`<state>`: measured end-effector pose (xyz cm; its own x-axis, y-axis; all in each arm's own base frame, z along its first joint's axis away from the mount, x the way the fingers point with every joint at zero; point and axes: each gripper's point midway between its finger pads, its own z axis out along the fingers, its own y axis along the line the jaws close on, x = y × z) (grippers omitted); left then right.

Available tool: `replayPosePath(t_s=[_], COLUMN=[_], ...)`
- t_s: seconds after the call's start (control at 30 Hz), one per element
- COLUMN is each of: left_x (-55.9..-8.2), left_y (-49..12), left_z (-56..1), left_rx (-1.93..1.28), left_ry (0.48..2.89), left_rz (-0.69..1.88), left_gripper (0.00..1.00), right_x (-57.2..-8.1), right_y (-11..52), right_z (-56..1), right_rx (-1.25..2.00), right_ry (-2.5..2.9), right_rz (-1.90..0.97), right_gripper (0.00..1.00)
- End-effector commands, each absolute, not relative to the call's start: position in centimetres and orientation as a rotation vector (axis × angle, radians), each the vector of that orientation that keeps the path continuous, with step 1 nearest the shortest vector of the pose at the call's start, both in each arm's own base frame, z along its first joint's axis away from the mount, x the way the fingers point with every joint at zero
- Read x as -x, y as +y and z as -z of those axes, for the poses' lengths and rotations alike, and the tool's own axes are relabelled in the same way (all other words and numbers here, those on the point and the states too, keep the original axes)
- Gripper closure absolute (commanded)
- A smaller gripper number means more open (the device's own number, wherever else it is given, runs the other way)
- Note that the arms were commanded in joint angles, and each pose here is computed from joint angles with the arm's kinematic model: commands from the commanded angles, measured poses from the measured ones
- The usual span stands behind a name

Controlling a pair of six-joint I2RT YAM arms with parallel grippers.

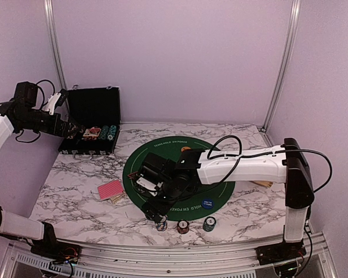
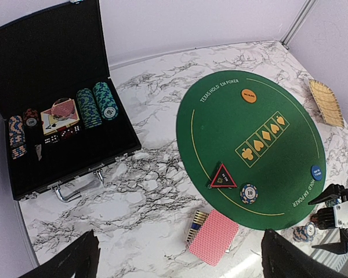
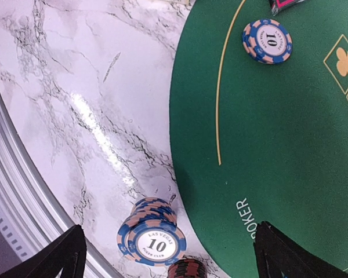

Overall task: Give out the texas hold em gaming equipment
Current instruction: Pick up the pile of poker chips from the pile of poker chips.

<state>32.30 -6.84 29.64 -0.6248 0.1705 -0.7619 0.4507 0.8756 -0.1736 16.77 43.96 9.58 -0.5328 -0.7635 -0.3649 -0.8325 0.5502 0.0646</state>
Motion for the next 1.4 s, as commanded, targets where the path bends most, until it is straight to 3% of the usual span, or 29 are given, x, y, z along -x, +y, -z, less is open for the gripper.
replayPosePath(t_s=[0.0, 0.3, 0.87, 1.37], left_x=[-31.8, -31.9, -31.8, -31.8], left_y=[-7.0, -7.1, -7.3, -7.3], left_z=[-29.8, -30.0, -30.0, -30.2], left_rx=[-0.449, -0.445, -0.453, -0.455], left_ry=[2.247, 2.247, 2.247, 2.244], left_rz=[0.471, 0.476, 0.477, 0.474], left_gripper=[0.01, 0.01, 0.01, 0.01], right_x=[-17.1, -16.1, -14.4, -14.5], right_y=[43.9, 44.3, 44.1, 43.8], right_z=[-9.2, -8.2, -6.1, -5.6], right_rx=[1.302, 1.349, 1.393, 1.383], right_ry=[2.503, 2.498, 2.535, 2.540], right_rz=[-0.313, -0.339, -0.370, -0.358], right_gripper=[0.01, 0.02, 0.13, 0.32])
